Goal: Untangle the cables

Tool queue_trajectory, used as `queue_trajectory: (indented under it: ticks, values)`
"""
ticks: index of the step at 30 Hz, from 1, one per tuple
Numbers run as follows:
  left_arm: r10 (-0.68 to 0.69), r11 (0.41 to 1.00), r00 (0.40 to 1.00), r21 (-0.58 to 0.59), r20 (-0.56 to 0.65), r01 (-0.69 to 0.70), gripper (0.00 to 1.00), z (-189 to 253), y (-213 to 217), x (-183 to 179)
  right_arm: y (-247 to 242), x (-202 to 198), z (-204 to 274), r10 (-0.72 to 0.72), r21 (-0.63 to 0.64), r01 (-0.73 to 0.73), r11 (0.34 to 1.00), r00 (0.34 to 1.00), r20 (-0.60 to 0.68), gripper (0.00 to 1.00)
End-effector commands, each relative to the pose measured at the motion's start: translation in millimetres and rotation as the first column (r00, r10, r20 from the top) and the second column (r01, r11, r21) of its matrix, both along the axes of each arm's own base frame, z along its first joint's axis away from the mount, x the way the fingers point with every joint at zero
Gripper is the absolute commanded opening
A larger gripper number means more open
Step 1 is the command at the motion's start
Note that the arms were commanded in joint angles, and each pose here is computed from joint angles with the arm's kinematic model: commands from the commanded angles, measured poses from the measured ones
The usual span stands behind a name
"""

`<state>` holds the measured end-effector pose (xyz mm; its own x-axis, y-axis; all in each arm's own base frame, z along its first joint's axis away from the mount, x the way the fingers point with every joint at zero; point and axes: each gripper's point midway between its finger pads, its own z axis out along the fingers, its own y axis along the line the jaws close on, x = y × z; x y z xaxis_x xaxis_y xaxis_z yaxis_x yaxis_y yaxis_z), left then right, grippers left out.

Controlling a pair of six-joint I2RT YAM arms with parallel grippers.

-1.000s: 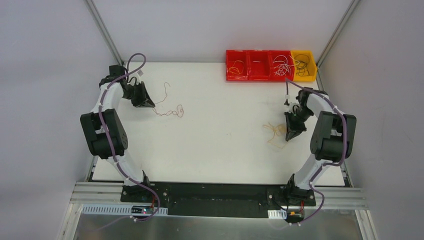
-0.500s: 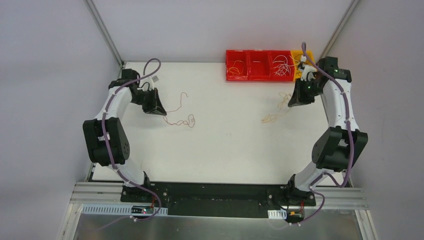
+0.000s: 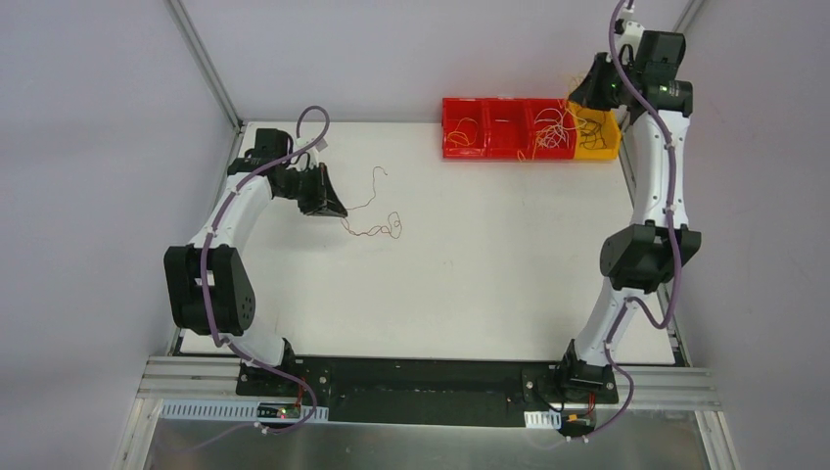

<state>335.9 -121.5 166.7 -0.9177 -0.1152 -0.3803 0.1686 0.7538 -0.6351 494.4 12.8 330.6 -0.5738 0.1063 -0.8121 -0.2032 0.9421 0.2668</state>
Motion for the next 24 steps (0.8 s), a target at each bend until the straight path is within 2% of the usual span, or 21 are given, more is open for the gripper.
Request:
queue_trajectory:
  ticks: [1,7,11,19,24]
  values:
    - [0.014,0.999,0.999,-0.050,0.031,-0.012,0.00,15.1,-10.1,6.6,25.8,53.6,39.6,-0.033,0.052,0.024,0.998,0.983,0.178,0.00]
    - [0.033,0.999,0.998,-0.030,0.058,-0.031,0.00,14.8,-6.6,10.8,40.0,110.7,70.2,-0.111,0.095,0.079,0.992,0.905,0.411,0.00]
    - [0.045,0.998,0.998,-0.043,0.049,-0.043,0.00,12.0,-7.9,11.8,69.6,138.9,79.3,-0.100,0.093,0.061,0.994,0.859,0.503,0.00]
    - [0.060,0.995,0.998,-0.077,0.018,-0.059,0.00,8.5,-11.6,13.8,112.9,181.2,40.5,-0.070,0.023,0.069,0.997,0.815,0.575,0.00]
    - [0.063,0.995,0.998,-0.083,0.007,-0.062,0.00,5.1,-12.3,14.8,131.6,197.3,10.8,-0.044,-0.004,0.057,0.998,0.811,0.583,0.00]
